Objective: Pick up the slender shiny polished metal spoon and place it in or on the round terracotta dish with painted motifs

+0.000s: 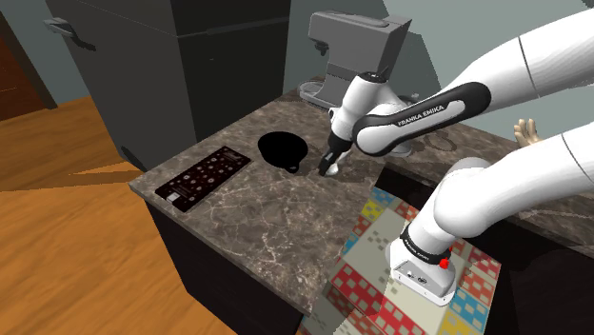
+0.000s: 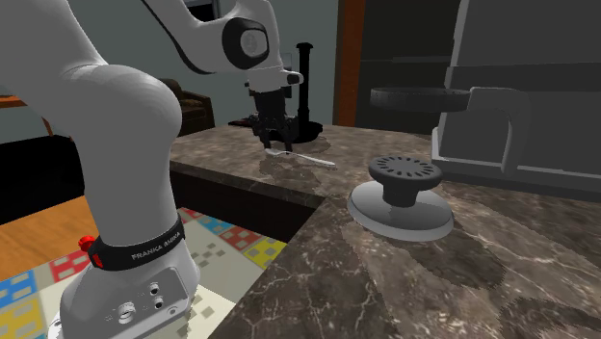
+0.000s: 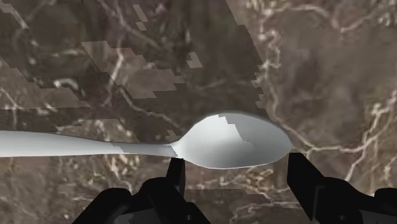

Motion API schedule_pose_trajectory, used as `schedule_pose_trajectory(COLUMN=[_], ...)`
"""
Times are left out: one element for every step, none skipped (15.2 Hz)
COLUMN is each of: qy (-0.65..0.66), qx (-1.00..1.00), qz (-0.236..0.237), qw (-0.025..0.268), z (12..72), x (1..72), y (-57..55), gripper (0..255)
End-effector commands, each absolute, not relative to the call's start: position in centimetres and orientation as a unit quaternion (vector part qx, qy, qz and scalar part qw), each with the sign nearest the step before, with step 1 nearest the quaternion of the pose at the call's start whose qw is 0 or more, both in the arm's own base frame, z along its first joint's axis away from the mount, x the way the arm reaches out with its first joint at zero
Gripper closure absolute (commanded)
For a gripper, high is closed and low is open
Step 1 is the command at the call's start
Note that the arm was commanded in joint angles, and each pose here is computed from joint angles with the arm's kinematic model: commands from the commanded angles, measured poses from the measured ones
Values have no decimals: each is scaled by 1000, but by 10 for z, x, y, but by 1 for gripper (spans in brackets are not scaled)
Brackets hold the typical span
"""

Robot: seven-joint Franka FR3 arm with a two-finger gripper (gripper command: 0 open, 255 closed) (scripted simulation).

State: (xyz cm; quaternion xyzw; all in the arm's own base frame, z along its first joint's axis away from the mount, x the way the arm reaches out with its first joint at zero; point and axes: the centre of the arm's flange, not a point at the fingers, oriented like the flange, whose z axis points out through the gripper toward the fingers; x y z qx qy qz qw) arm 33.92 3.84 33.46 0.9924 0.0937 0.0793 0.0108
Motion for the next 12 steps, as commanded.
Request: schedule_pose_trajectory(qy=[94,94,94,94,94,94,94,94,94,94,94,94], qx=[992,992,992,992,992,992,992,992,992,992,992,992], qz=[79,79,79,79,79,79,79,79,79,79,79,79], qw=[11,11,11,11,11,11,11,11,11,11,11,11], z=[343,348,353,358,364,369,374,380,385,390,395,401], x=[339,339,339,339,339,339,339,339,339,339,339,339], y=[39,39,39,39,39,39,39,39,39,39,39,39], gripper=[255,255,255,255,255,255,255,255,255,255,255,255])
